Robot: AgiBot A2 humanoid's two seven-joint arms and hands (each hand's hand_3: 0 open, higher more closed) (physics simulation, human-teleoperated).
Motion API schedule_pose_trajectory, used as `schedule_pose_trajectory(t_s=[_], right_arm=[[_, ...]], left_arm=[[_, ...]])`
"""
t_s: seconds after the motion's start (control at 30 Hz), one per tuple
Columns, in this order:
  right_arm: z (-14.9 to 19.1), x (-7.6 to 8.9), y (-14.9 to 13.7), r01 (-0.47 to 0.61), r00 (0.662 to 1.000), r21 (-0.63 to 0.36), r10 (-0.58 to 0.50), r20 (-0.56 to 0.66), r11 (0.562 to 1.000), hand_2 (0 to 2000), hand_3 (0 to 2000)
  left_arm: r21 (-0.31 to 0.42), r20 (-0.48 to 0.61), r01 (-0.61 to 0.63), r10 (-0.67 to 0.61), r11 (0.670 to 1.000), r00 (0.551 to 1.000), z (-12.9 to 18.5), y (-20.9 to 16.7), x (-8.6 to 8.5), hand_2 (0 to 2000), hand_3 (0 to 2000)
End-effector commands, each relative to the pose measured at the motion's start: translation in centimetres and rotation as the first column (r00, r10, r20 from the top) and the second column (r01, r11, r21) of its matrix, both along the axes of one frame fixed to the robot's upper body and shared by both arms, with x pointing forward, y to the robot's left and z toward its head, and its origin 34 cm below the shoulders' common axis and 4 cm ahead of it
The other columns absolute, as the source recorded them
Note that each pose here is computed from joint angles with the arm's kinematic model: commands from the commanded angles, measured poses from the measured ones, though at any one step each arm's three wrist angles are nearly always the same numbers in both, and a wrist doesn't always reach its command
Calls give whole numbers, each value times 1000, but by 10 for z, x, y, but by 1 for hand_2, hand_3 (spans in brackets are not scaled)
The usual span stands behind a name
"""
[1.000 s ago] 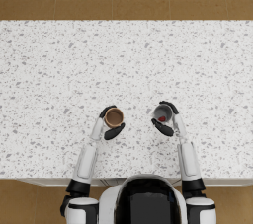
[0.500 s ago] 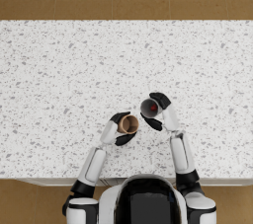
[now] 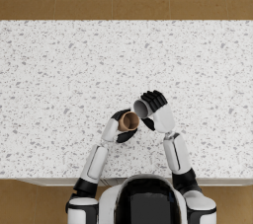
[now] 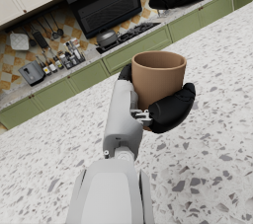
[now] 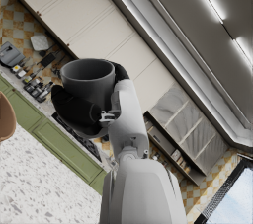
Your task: Pick up two cups and pour the berry on the right into the cup on the left
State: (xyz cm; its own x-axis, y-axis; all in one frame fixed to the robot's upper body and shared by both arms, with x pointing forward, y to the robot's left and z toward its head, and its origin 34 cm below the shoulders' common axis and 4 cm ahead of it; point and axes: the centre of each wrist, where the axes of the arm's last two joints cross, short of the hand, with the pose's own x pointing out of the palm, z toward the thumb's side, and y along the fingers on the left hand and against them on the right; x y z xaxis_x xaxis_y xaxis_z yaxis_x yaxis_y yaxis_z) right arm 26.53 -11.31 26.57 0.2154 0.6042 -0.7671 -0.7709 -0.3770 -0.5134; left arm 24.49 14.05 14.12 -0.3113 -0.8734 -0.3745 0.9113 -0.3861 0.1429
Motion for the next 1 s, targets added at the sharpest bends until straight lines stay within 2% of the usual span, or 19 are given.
schedule_pose_trajectory(t_s=[0.03, 0.13, 0.23, 0.27, 0.3, 0.6, 0.83, 0.9, 1.0], right_arm=[[11, -2, 5, 1, 999, -10, -1, 48, 1000, 2000, 1280], [14, -3, 7, 53, 995, -73, -46, 90, 996, 2000, 1280], [17, -3, 14, 94, 988, -143, -74, 137, 985, 2000, 1280], [17, -2, 9, 97, 950, -601, 107, 294, 794, 2000, 1280], [17, -3, 15, 118, 976, -288, -58, 208, 950, 2000, 1280], [22, -9, 20, 306, 918, -427, -145, 370, 851, 2000, 1280], [21, -8, 19, 454, 858, -494, -213, 467, 742, 2000, 1280], [21, -7, 18, 475, 849, -499, -228, 477, 725, 2000, 1280], [14, -7, 18, 476, 853, -524, -226, 470, 707, 2000, 1280]], left_arm=[[-40, 4, 1, -1, 999, 1000, 5, -2, 4, 2000, 1280], [-91, -14, 9, -11, 996, 1000, 6, -3, 4, 2000, 1280], [-109, -36, 3, -7, 994, 999, 2, -3, 6, 2000, 1280], [-114, -33, 4, -8, 993, 999, 3, -3, 5, 2000, 1280], [-119, -35, -2, -2, 993, 999, 3, -2, 6, 2000, 1280], [-135, -55, -12, 5, 991, 998, -1, -3, 8, 2000, 1280], [-149, -54, -35, 27, 988, 998, 0, 1, 9, 2000, 1280], [-154, -51, -45, 38, 987, 998, 1, 4, 8, 2000, 1280], [-148, -71, -42, 31, 988, 997, -5, 2, 6, 2000, 1280]])
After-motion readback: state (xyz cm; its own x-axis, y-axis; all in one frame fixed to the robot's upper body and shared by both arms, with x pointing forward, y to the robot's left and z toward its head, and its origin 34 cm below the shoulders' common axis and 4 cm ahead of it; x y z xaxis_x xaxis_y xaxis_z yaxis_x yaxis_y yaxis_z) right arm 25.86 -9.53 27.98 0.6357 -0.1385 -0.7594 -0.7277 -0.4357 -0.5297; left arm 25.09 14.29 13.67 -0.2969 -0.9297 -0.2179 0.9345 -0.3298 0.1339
